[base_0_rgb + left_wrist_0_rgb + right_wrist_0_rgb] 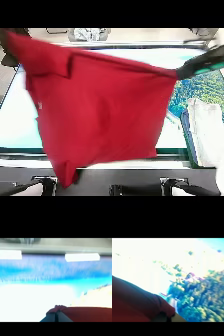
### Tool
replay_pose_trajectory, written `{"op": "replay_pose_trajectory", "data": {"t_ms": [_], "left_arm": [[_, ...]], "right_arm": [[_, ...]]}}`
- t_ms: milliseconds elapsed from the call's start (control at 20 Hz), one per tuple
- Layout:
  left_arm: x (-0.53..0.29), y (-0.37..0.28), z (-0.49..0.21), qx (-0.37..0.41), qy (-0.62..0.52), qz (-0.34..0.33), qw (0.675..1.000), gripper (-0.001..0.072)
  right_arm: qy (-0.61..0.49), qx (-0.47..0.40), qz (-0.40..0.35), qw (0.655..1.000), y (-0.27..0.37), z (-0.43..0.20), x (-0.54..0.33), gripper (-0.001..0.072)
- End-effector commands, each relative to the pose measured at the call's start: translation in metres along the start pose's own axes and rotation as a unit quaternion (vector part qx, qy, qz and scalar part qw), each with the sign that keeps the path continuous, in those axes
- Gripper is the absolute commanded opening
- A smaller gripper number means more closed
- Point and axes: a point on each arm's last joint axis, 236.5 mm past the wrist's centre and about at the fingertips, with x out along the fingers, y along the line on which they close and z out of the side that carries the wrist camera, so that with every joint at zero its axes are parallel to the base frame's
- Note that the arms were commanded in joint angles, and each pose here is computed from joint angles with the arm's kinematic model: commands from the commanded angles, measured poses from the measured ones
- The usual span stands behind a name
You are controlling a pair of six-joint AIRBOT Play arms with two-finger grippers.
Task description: Fold the shirts.
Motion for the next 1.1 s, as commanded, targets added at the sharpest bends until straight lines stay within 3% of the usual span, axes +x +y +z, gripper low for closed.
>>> {"op": "replay_pose_trajectory", "data": {"t_ms": [0,150,350,400,450,500,650,800,900,1050], "left_arm": [[0.118,0.044,-0.099,-0.054,0.163,-0.016,0.985,0.0035],[0.177,0.055,-0.16,-0.088,0.238,-0.033,0.967,0.0035],[0.219,0.037,-0.202,-0.128,0.281,-0.079,0.948,0.0051],[0.221,0.033,-0.205,-0.13,0.285,-0.084,0.946,0.0222],[0.219,0.031,-0.207,-0.136,0.291,-0.084,0.943,0.0558],[0.209,0.036,-0.21,-0.139,0.309,-0.08,0.938,0.072],[0.147,0.089,-0.249,-0.139,0.424,-0.015,0.895,0.072],[0.088,0.103,-0.288,-0.216,0.493,-0.005,0.843,0.0655],[0.064,0.093,-0.322,-0.238,0.49,-0.007,0.839,0.062],[0.034,0.071,-0.393,-0.23,0.469,-0.003,0.853,0.0588]], "right_arm": [[0.02,0.064,0.068,0.995,0.014,-0.002,0.129,0.0048],[0.014,0.141,0.123,0.982,0.037,0.002,0.177,0.0049],[0.015,0.176,0.144,0.974,0.046,-0.002,0.212,0.005],[0.01,0.178,0.142,0.974,0.044,0.0,0.214,0.0109],[0.01,0.184,0.14,0.973,0.04,0.001,0.209,0.0412],[0.012,0.175,0.143,0.974,0.036,0.001,0.198,0.0683],[0.073,0.13,0.148,0.978,-0.001,-0.046,0.148,0.065],[0.21,0.124,0.228,0.943,0.009,-0.131,0.101,0.0604],[0.261,0.103,0.242,0.929,0.027,-0.171,0.091,0.0604],[0.237,0.131,0.229,0.935,0.053,-0.199,0.105,0.0604]]}}
